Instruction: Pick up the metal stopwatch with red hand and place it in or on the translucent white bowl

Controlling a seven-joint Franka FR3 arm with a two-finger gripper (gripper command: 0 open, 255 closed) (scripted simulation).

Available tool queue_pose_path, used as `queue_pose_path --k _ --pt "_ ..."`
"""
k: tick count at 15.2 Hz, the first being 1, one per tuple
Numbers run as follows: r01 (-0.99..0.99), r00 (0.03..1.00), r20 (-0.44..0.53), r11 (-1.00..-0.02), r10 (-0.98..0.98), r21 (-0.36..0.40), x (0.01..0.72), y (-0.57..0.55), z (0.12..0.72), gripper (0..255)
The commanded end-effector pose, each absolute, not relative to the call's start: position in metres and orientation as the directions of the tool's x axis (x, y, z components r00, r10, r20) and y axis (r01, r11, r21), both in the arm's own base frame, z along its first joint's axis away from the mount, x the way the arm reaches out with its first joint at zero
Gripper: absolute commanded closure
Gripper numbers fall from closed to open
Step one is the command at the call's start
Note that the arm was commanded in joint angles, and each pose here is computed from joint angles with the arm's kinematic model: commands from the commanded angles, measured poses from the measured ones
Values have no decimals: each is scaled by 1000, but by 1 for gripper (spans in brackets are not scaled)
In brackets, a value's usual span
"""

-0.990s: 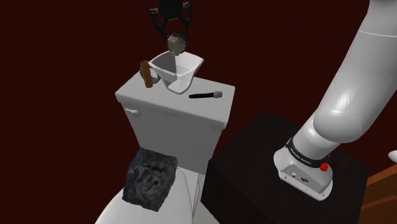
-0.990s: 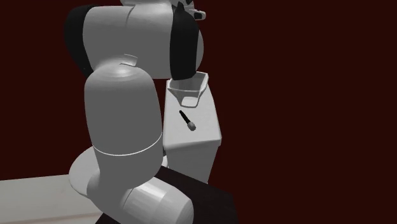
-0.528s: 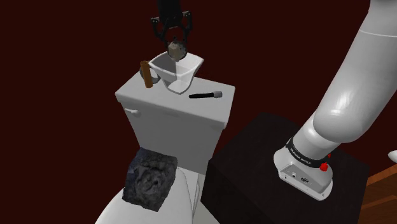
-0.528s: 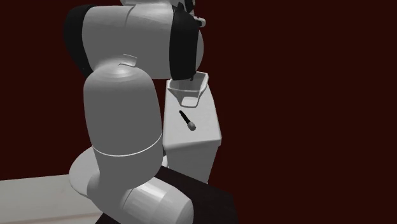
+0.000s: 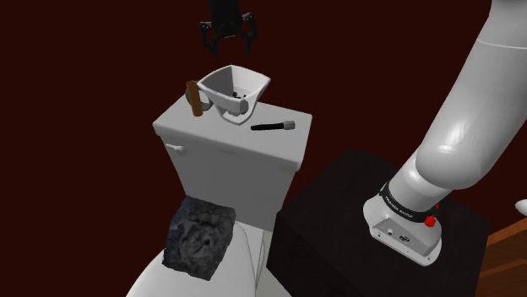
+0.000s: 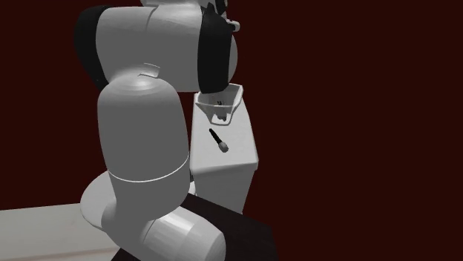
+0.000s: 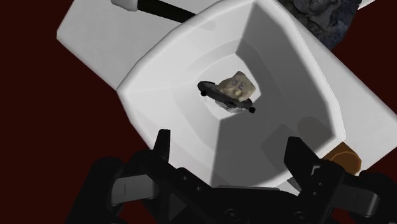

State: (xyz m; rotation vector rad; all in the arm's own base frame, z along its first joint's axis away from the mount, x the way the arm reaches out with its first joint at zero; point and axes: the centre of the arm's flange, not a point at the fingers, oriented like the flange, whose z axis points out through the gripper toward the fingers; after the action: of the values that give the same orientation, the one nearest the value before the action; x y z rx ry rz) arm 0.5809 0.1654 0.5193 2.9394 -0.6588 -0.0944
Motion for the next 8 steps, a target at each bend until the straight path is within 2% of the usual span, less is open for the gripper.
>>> queue_pose_path --k 1,3,8 --pt "-421 903 -33 -897 -429 138 581 165 519 0" --pt "-421 903 -33 -897 -429 138 581 165 519 0" --pt "-421 903 -33 -897 -429 138 585 171 569 0"
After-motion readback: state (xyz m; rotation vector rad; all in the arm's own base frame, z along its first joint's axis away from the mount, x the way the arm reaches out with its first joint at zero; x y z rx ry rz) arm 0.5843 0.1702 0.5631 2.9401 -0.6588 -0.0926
